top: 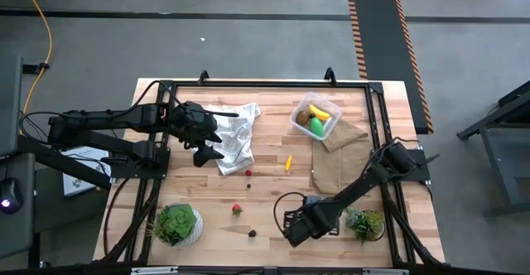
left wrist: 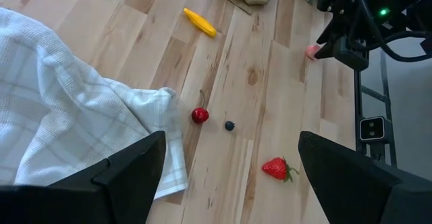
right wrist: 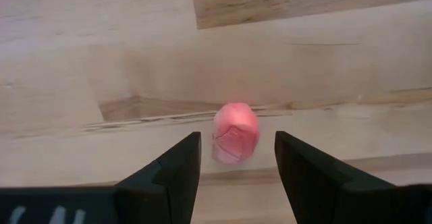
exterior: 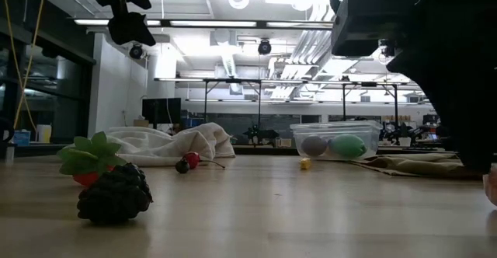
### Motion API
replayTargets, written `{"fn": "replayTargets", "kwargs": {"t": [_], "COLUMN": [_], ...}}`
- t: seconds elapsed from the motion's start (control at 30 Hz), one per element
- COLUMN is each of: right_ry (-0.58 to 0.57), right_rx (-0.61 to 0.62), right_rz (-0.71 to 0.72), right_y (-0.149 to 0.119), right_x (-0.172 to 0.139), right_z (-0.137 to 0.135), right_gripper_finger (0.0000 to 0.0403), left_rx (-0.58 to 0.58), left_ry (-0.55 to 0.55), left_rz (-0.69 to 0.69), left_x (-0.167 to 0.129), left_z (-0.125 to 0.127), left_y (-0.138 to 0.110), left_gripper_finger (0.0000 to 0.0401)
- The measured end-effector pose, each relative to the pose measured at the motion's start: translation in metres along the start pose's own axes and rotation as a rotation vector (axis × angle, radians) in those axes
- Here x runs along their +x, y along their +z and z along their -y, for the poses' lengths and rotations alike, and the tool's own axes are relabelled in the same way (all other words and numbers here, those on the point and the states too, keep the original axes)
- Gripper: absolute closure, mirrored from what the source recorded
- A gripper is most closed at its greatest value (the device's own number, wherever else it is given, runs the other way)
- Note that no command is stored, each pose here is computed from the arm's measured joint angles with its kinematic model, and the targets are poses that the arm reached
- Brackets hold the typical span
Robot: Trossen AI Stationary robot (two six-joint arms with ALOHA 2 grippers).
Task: Pick and placing Produce into tupperware
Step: Put the pink peach into the transparent bin
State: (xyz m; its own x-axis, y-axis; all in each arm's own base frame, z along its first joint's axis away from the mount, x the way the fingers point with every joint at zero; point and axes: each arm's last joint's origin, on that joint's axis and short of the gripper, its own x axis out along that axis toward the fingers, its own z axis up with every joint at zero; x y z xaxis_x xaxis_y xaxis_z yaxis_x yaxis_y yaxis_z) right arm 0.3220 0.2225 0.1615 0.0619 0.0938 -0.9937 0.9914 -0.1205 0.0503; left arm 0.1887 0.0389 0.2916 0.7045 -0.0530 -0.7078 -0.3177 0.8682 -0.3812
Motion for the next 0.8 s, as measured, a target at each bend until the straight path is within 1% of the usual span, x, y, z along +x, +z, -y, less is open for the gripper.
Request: {"fn": "replayTargets", "kwargs": {"t": [0.27, 0.5, 0.8], "right_ry": [-0.005, -0.006, -0.007], "right_rx": [0.005, 0.006, 0.005], "right_rz": [0.006, 0.007, 0.006], "right_y": [0.0021, 0.0023, 0.0021], "right_x": [0.0012, 0.0014, 0.0026], "right_z": [-0.0014, -0.0014, -0.0016], "right_gripper_finger": [0.0222, 0.0236, 0.0238], "left_rx": [0.001, 0.003, 0.006], "left_ry": [0.0, 0.0, 0.0], "left_rz": [0.0, 0.001, 0.001], "left_x": [0.0, 0.0, 0.0], "left_z": [0.0, 0.0, 0.0001], "left_y": [0.0, 0.0001, 0.0001], "left_gripper_finger": [0.0073, 0.0073, 0.0073]}}
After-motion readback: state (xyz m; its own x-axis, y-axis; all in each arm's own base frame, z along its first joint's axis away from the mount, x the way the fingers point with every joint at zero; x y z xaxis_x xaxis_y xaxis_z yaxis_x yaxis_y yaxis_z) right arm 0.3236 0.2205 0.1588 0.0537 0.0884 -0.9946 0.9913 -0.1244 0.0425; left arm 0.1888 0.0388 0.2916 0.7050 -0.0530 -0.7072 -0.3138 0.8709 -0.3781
